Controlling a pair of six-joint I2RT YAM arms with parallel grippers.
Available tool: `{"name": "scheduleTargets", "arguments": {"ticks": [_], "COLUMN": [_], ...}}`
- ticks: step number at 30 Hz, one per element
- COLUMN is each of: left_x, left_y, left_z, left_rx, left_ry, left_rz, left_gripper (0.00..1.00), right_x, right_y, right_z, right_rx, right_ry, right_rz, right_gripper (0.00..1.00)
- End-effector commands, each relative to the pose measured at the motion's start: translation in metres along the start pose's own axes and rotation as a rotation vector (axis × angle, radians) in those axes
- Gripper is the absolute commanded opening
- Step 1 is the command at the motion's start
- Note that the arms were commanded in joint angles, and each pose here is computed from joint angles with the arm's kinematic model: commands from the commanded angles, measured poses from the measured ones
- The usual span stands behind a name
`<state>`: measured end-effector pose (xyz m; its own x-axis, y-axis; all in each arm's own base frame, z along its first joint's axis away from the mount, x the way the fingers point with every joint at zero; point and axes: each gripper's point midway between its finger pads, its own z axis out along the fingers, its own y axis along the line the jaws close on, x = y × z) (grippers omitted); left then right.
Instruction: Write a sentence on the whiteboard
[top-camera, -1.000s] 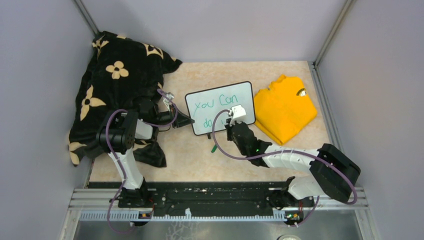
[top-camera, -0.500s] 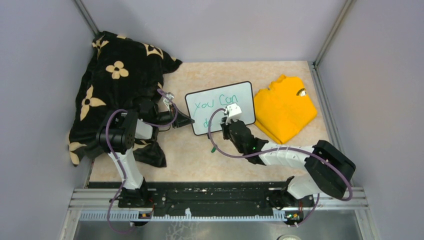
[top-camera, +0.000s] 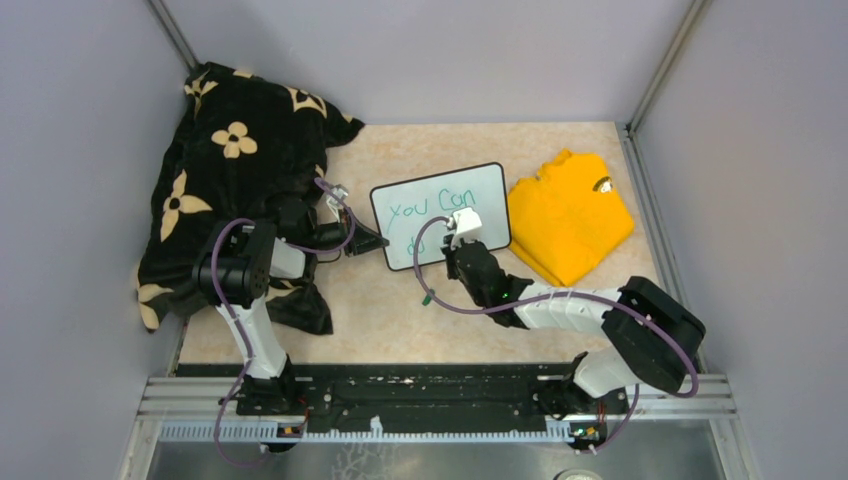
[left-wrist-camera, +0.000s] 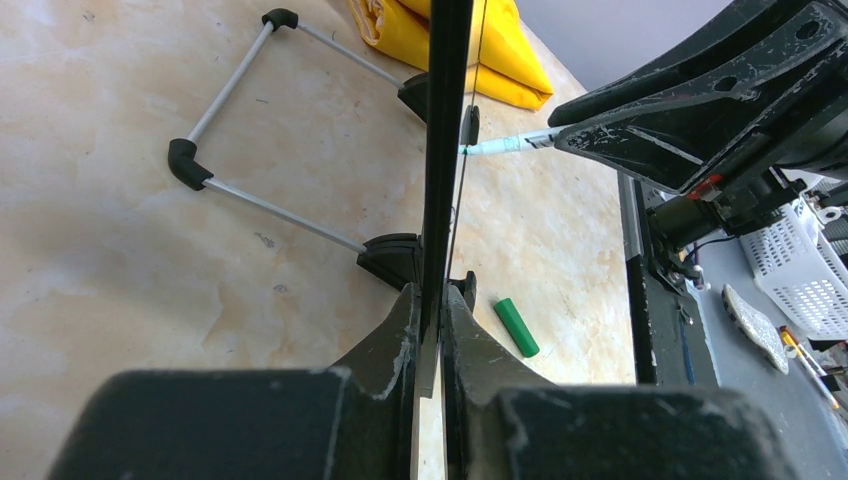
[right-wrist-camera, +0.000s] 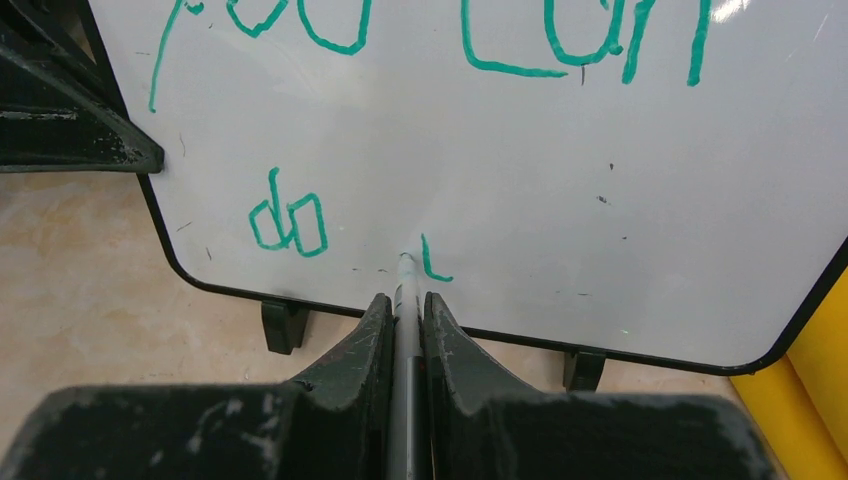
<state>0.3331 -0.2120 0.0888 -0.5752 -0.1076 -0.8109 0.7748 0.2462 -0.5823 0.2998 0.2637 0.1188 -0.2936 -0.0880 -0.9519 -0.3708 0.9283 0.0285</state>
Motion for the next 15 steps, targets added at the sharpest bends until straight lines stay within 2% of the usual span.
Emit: {"name": "scheduleTargets", "arguments": {"ticks": [1,15], "left_x": [0.020,0.019], "left_y": [0.003,0.003], "left_z": [0.005,0.005], "left_rx": [-0.019,-0.018], "left_ry": [0.044,0.044], "left_rz": [-0.073,-0.071], "left_gripper": [0.00,0.00], "right_x": [-0.027,-0.025], "right_y": [-0.004,-0.027], "right_z": [0.007,0.002], "right_rx": [0.040,0.129], "right_ry": [-0.062,-0.054], "right_rz": [0.035,0.041], "right_gripper": [0.00,0.00]}}
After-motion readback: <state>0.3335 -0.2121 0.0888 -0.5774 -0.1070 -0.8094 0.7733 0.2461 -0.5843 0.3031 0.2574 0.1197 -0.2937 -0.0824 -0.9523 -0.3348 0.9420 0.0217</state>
